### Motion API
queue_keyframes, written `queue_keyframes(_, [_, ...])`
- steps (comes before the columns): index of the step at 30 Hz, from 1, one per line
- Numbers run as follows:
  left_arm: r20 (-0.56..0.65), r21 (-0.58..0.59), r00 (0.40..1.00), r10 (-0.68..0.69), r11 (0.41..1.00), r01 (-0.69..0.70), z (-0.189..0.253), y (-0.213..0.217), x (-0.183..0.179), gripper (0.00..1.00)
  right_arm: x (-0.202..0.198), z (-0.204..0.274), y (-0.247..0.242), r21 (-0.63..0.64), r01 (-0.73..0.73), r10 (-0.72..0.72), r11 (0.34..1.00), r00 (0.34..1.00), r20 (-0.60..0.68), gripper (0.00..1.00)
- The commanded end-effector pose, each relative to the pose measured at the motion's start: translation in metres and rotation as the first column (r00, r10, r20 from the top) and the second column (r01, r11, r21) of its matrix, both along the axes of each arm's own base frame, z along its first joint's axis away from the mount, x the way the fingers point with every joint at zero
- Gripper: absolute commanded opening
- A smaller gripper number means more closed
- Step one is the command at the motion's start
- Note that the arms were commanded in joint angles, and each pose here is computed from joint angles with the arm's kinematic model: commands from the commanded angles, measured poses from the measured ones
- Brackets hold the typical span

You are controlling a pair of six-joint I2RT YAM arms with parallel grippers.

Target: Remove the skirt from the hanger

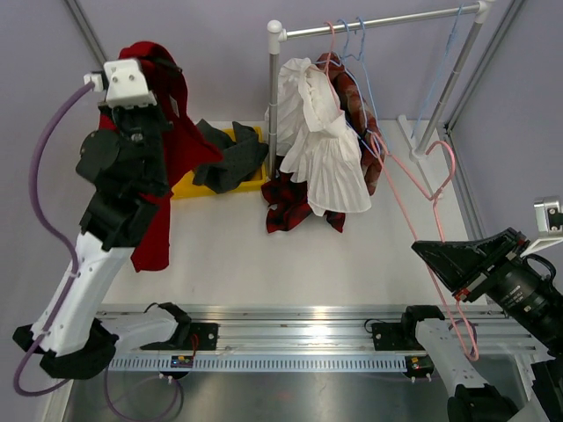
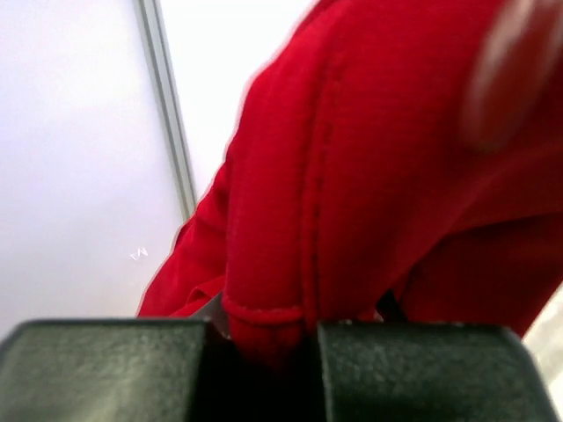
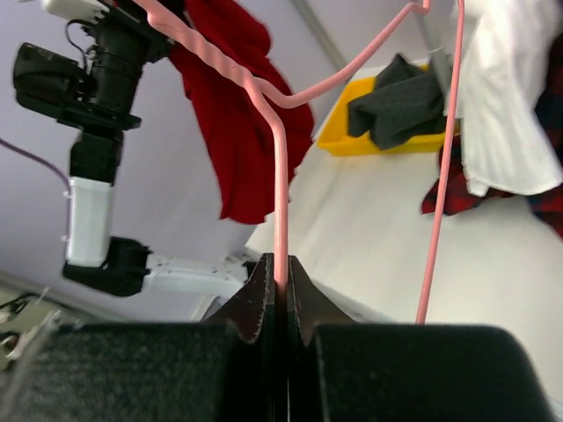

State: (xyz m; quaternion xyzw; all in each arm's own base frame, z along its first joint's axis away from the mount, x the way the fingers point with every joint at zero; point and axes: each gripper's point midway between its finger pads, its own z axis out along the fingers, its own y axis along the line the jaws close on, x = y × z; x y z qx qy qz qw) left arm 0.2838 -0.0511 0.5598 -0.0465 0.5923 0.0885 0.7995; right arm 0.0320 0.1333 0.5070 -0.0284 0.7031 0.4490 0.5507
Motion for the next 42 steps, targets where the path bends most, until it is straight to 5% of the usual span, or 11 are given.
queue_keyframes(1, [0.019, -0.015, 0.997, -0.079, 0.997, 0.079, 0.013, -0.013, 0.05, 0.0, 0.03, 0.001, -0.025, -0.077, 0.175, -0.172, 0.982, 0.984, 0.041, 0.0])
queue_keyframes(10, [-0.003, -0.025, 0.998, 0.055, 0.998, -0.055, 0.034, 0.043, 0.16, 0.0, 0.058, -0.007, -0.048, -0.121, 0.314, -0.313, 0.942, 0.949, 0.033, 0.0])
queue_keyframes(18, [-0.206, -0.135, 0.973, 0.106, 0.982, -0.136, -0.078, 0.095, 0.256, 0.04, 0.063, -0.016, -0.059, -0.16, 0.365, -0.368, 0.917, 0.93, 0.014, 0.0])
queue_keyframes(20, [-0.3, -0.161, 0.949, 0.1, 0.975, -0.154, -0.127, 0.099, 0.273, 0.21, 0.063, -0.02, -0.061, -0.164, 0.375, -0.379, 0.912, 0.925, 0.007, 0.0])
queue_keyframes(21, [-0.358, -0.165, 0.93, 0.086, 0.974, -0.154, -0.156, 0.097, 0.282, 0.72, 0.063, -0.022, -0.062, -0.167, 0.381, -0.386, 0.909, 0.922, 0.003, 0.0])
queue_keyframes(22, [-0.401, -0.171, 0.913, 0.068, 0.974, -0.148, -0.178, 0.094, 0.287, 0.95, 0.064, -0.023, -0.062, -0.166, 0.383, -0.388, 0.909, 0.922, 0.002, 0.0])
queue_keyframes(24, [-0.479, -0.222, 0.877, 0.013, 0.965, -0.135, -0.212, 0.084, 0.291, 0.99, 0.065, -0.028, -0.064, -0.164, 0.395, -0.401, 0.904, 0.916, 0.0, 0.0])
queue_keyframes(25, [-0.565, -0.233, 0.825, -0.001, 0.959, -0.159, -0.241, 0.082, 0.288, 0.99, 0.071, -0.033, -0.064, -0.167, 0.396, -0.404, 0.903, 0.915, -0.013, 0.0])
queue_keyframes(29, [-0.547, -0.345, 0.829, -0.112, 0.933, -0.101, -0.224, 0.06, 0.259, 0.99, 0.082, -0.047, -0.074, -0.181, 0.449, -0.464, 0.875, 0.885, -0.044, 0.0])
queue_keyframes(36, [-0.548, -0.326, 0.809, -0.211, 0.945, 0.025, -0.201, 0.02, 0.17, 0.99, 0.116, -0.049, -0.089, -0.209, 0.524, -0.542, 0.826, 0.84, -0.037, 0.0])
queue_keyframes(42, [-0.608, -0.298, 0.743, -0.28, 0.948, 0.113, -0.224, -0.016, 0.094, 0.99, 0.153, -0.032, -0.106, -0.217, 0.606, -0.617, 0.765, 0.787, 0.022, 0.0])
